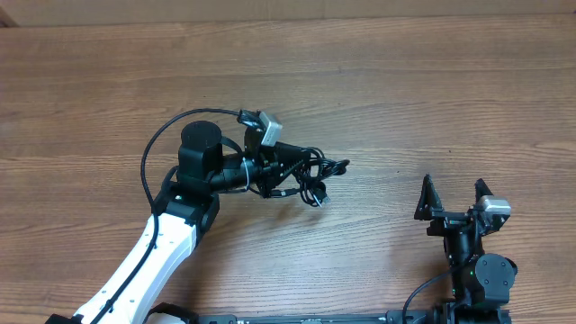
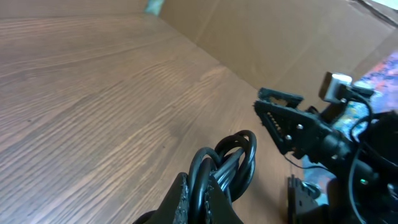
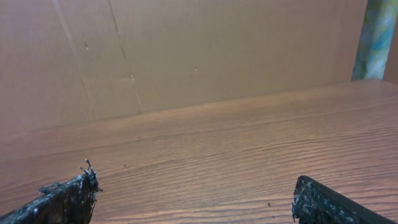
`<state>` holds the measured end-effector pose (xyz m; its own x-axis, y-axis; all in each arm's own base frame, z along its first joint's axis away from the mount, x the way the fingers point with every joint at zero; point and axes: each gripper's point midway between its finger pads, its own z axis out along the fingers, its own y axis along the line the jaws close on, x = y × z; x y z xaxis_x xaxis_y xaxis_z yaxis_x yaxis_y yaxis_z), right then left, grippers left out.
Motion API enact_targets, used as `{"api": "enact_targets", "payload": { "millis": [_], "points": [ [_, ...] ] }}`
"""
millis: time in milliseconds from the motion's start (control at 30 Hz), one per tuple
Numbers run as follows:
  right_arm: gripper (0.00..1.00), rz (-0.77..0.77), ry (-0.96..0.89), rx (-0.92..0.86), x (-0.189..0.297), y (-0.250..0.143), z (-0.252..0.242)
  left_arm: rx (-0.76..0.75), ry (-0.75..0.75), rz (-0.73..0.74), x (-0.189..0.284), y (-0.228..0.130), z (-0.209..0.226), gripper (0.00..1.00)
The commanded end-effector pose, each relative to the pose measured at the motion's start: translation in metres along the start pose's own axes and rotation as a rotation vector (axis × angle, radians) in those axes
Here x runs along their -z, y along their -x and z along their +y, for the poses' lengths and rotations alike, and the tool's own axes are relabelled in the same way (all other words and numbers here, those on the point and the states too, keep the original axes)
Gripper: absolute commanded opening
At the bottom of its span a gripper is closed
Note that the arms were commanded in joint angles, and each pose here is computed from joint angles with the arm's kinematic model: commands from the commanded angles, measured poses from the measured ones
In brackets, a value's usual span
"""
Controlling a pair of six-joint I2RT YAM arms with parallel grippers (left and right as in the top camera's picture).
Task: Untangle cables
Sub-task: 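Lift the cable bundle with the left gripper toward the center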
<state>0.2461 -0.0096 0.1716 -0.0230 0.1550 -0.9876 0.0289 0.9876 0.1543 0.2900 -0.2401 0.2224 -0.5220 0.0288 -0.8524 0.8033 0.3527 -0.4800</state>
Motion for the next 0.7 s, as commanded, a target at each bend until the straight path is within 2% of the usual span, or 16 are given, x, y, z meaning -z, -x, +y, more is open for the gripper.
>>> {"api": "enact_targets", "payload": {
  "millis": [0, 200, 433, 667],
  "points": [
    [1.00, -0.002, 0.020, -0.072, 0.000, -0.002, 0.003, -0.062, -0.069, -0.014, 0.005, 0.010, -0.017, 0.04],
    [1.00, 0.025, 0.268, -0.116, 0.007, 0.003, 0.047, -0.062, -0.068, -0.014, 0.005, 0.010, -0.017, 0.04],
    [1.00, 0.022, 0.281, -0.114, 0.020, 0.036, 0.054, -0.062, -0.066, -0.020, 0.006, 0.011, -0.016, 0.04],
    [1.00, 0.116, 0.328, -0.078, 0.036, 0.050, 0.068, -0.126, -0.153, -0.053, 0.008, 0.023, -0.033, 0.04]
  ]
}}
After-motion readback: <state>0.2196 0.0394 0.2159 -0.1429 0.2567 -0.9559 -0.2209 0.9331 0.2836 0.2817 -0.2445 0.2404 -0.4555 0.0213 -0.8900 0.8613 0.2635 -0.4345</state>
